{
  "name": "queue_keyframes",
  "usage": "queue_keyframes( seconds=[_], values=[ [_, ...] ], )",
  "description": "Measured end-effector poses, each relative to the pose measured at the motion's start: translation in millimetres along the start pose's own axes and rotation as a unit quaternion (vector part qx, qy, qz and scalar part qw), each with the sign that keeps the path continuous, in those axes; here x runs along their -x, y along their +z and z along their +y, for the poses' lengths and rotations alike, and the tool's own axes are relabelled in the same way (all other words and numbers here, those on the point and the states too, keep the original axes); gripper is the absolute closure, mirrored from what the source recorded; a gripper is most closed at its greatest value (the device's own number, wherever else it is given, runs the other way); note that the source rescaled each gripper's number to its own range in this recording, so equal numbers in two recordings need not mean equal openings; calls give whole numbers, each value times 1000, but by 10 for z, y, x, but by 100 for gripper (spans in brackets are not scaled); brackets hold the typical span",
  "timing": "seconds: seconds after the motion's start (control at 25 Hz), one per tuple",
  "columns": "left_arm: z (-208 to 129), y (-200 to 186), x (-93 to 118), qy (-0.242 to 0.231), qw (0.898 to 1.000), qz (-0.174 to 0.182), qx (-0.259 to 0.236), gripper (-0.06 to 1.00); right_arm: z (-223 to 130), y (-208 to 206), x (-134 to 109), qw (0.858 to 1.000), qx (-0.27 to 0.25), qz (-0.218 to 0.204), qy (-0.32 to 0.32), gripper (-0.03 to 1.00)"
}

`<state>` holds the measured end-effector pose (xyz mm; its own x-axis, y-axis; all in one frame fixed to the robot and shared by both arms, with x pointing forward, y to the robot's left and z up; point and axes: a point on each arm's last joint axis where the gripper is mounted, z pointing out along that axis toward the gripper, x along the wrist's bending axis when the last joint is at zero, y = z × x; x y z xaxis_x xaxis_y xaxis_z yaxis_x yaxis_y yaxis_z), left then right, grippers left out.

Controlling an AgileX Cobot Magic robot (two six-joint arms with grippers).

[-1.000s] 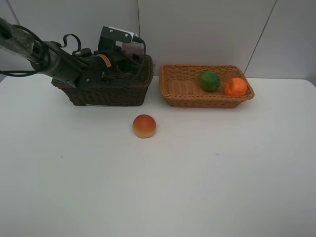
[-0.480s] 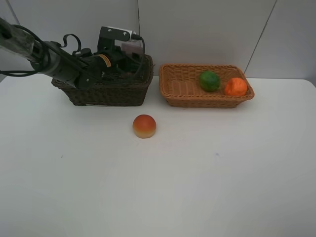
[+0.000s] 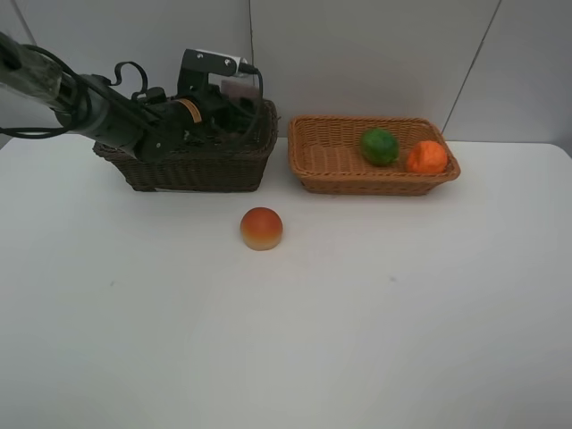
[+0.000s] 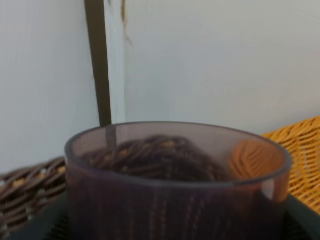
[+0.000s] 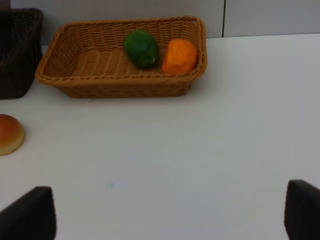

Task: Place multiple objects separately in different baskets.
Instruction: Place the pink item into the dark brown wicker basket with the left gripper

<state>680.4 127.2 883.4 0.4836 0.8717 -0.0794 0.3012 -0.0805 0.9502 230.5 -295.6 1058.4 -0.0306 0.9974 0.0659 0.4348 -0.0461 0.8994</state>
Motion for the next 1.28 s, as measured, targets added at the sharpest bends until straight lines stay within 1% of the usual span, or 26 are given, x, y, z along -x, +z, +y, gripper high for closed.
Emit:
queue_keyframes(
  seconds=[0.2,0.32,0.64,0.8,1.04,1.16,1.28],
  values=[
    [-91,-5,-28,-10,999,16,-50,18,0,0,0,1000,0,0,0,-3],
    [-118,-8,-35,-9,998,20,-65,18,0,0,0,1000,0,0,0,-3],
    [19,-49,-28,-6,998,22,-55,18,0,0,0,1000,0,0,0,-3],
    [20,-50,-29,4,998,22,-56,18,0,0,0,1000,0,0,0,-3],
    [16,-51,-29,6,998,22,-58,18,0,0,0,1000,0,0,0,-3],
    [13,-58,-34,2,997,25,-67,18,0,0,1,1000,0,0,0,-3],
    [18,-88,-48,-21,995,38,-93,18,0,0,1,1000,0,0,0,-3]
  ],
)
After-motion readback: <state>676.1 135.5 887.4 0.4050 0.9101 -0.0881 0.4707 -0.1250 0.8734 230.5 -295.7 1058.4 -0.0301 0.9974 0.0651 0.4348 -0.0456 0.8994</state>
